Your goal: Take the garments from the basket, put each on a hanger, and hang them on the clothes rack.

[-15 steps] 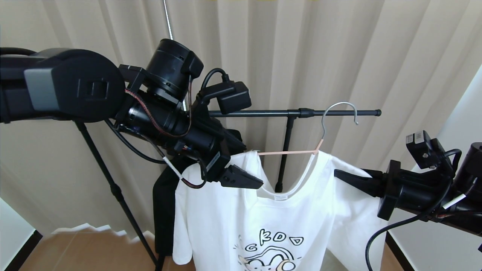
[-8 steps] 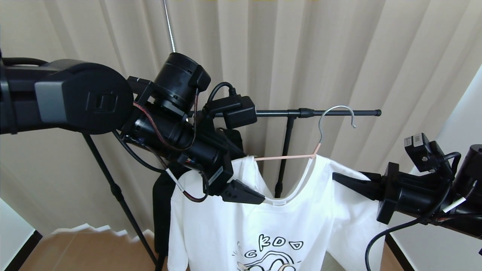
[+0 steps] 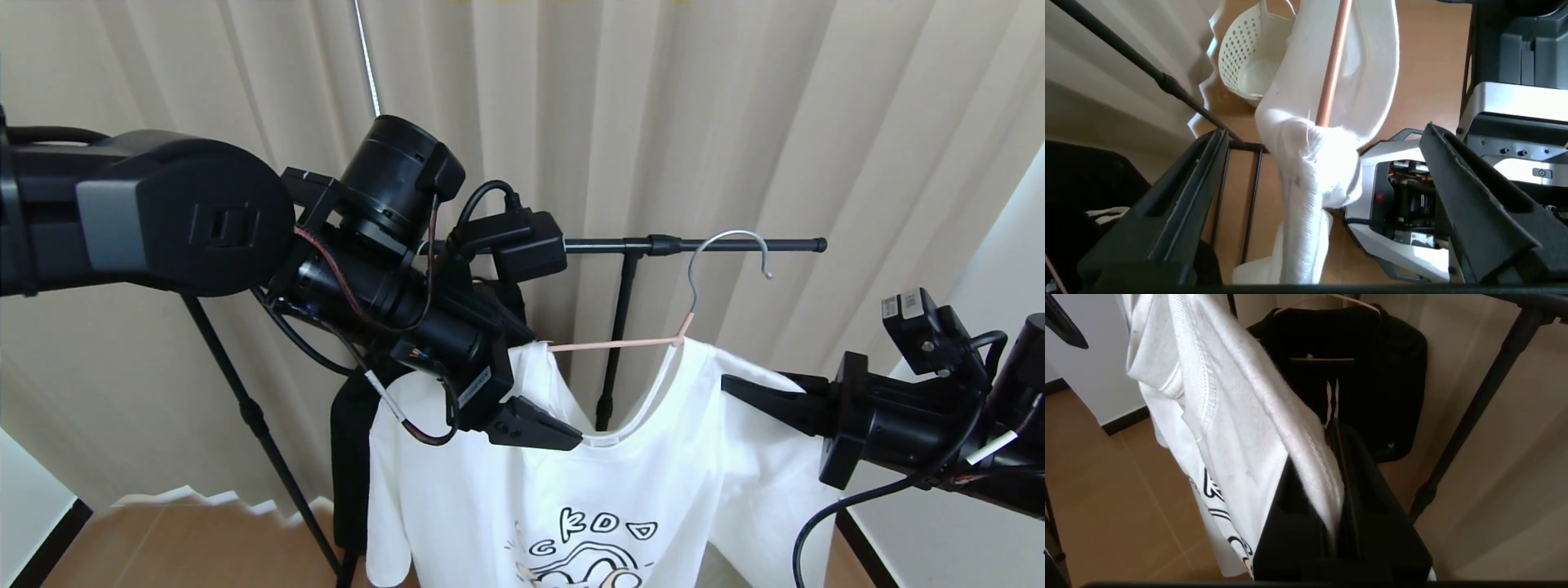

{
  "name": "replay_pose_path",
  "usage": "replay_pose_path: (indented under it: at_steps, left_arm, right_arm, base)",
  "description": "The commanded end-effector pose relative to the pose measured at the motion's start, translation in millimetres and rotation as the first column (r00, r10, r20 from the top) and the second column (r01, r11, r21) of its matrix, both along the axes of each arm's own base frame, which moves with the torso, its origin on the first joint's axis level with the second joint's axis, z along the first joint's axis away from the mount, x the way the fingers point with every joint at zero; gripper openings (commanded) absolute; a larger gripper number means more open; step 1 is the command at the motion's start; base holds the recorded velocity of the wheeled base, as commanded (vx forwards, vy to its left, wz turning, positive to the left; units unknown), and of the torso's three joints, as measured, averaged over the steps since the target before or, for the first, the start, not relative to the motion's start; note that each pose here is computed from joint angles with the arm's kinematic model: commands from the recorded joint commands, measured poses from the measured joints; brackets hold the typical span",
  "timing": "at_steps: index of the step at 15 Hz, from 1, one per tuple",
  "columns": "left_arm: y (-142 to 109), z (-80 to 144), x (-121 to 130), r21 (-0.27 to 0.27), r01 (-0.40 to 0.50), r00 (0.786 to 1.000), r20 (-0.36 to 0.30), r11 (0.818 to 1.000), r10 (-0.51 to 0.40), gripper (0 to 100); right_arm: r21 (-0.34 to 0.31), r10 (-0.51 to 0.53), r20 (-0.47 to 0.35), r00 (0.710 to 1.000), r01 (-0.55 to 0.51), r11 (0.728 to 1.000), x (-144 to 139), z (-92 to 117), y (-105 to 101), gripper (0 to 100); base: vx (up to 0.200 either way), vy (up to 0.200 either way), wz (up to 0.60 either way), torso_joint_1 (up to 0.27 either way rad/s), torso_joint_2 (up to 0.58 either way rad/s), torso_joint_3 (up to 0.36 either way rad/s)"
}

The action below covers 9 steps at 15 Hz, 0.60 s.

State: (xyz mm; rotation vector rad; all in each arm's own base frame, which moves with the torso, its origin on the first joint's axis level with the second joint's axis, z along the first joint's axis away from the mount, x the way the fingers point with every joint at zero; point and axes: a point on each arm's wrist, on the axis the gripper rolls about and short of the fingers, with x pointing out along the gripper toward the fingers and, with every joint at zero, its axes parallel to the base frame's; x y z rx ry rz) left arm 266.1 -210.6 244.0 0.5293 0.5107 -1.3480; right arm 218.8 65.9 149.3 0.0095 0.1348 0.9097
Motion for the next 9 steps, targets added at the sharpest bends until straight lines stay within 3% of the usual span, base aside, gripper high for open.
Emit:
replay_pose_path:
  at_steps: [1,2,3,9]
  left_arm:
    - [-1.7,-0.6,-0.7,0.001,0.005,1.0,-0.002,1.0,-0.005,100]
    - [-1.6,-1.1,-0.8,0.003,0.005,1.0,-0.004,1.0,-0.005,100]
    - [-1.6,-1.1,-0.8,0.003,0.005,1.0,-0.004,1.0,-0.005,0]
    - [-0.1,-4.0,-3.6,0.011,0.008,1.0,-0.009,1.0,-0.008,0]
  right_arm:
    - [0.001,0.005,0.004,1.0,-0.005,1.0,-0.7,0.8,0.7,0]
    - [0.001,0.002,0.007,1.0,-0.002,1.0,-1.0,1.4,0.3,0]
    - [0.002,0.001,0.006,1.0,-0.001,1.0,-1.0,1.4,0.3,0]
    - [0.002,0.006,0.009,1.0,-0.006,1.0,-1.5,1.8,0.9,0]
  base:
    - [0.0,0.0,0.0,0.0,0.0,0.0]
    - [0.0,0.0,0.0,0.0,0.0,0.0]
    - [0.0,0.0,0.0,0.0,0.0,0.0]
    - [0.0,0.0,0.0,0.0,0.0,0.0]
